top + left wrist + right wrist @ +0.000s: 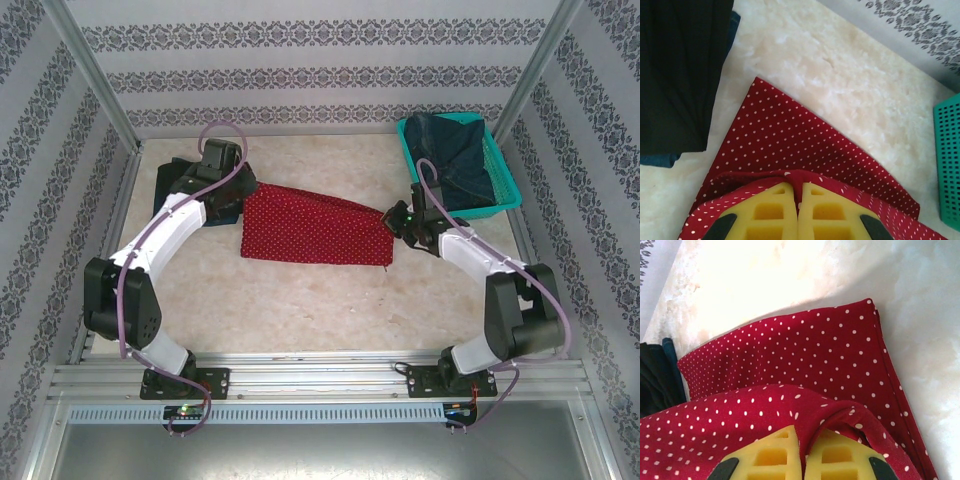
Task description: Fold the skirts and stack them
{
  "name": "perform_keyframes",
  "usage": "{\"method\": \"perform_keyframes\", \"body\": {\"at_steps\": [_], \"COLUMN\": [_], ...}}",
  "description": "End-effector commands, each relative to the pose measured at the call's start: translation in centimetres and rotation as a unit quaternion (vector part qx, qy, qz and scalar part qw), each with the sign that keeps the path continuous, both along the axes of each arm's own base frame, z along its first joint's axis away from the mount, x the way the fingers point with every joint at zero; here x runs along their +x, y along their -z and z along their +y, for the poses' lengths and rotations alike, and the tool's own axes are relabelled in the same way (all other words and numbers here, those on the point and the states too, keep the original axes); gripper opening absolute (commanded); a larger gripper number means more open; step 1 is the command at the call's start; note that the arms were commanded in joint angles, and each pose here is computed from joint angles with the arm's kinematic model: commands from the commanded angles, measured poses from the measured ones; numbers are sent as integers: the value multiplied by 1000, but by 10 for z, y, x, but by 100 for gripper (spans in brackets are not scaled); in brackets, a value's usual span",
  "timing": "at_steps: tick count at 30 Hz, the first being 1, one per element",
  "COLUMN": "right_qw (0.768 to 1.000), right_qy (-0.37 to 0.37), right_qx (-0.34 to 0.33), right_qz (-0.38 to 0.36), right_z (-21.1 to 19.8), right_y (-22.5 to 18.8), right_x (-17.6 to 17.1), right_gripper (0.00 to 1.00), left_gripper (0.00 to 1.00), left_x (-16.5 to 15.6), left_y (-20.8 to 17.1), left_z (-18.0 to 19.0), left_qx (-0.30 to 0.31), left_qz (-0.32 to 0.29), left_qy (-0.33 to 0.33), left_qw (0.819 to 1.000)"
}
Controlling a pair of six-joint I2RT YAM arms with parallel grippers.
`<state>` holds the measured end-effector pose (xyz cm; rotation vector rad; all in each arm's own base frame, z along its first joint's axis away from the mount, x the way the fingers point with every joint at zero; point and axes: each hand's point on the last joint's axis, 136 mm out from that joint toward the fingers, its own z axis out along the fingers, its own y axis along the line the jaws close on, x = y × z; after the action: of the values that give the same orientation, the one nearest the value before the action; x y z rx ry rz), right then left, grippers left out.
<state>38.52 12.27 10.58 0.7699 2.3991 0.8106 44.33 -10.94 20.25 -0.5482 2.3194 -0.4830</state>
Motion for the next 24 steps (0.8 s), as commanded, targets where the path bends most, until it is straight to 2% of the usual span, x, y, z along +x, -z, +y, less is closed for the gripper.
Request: {"method": "perform_keyframes", "body": {"at_steps": [1, 6, 9, 11, 12, 13, 15, 16, 18, 20, 22, 24], "right_qw": [1000, 1000, 1000, 1000, 999, 999, 997, 995, 995, 995, 994, 994], "right_qy": [-6, 3, 10, 13, 13, 15, 19, 23, 32, 41, 53, 44], "right_qx": [-3, -7, -2, 14, 23, 32, 47, 50, 32, -3, -38, -48], "right_qz": [-16, 4, 7, -10, -26, -38, -65, -79, -94, -90, -87, -89], "right_z": [0, 0, 2, 5, 7, 8, 10, 11, 9, 4, -2, 2], "right_y": [-5, 15, 22, 19, 14, 10, -3, -10, -17, -15, -12, -11], "right_x": [17, 34, 51, 67, 76, 83, 93, 95, 92, 81, 67, 59], "right_gripper": [2, 8, 21, 34, 42, 47, 55, 63, 72, 79, 98, 98], "left_gripper": [0, 0, 0, 5, 10, 21, 50, 61, 78, 87, 93, 100], "left_x": [8, 34, 56, 72, 80, 87, 92, 94, 92, 85, 75, 64], "left_y": [8, 34, 59, 71, 76, 76, 72, 68, 57, 52, 47, 50], "left_z": [16, 21, 19, 12, 8, 5, 2, -1, -3, -6, -11, -19], "left_qx": [17, 29, 31, 19, 14, 11, 8, 3, -9, -22, -38, -51], "left_qz": [9, 40, 70, 83, 91, 99, 112, 108, 94, 83, 76, 82], "left_qy": [-25, -29, -27, -18, -14, -11, -10, -6, -5, -3, 7, 23], "left_qw": [999, 998, 997, 996, 996, 995, 994, 994, 996, 996, 996, 995]}}
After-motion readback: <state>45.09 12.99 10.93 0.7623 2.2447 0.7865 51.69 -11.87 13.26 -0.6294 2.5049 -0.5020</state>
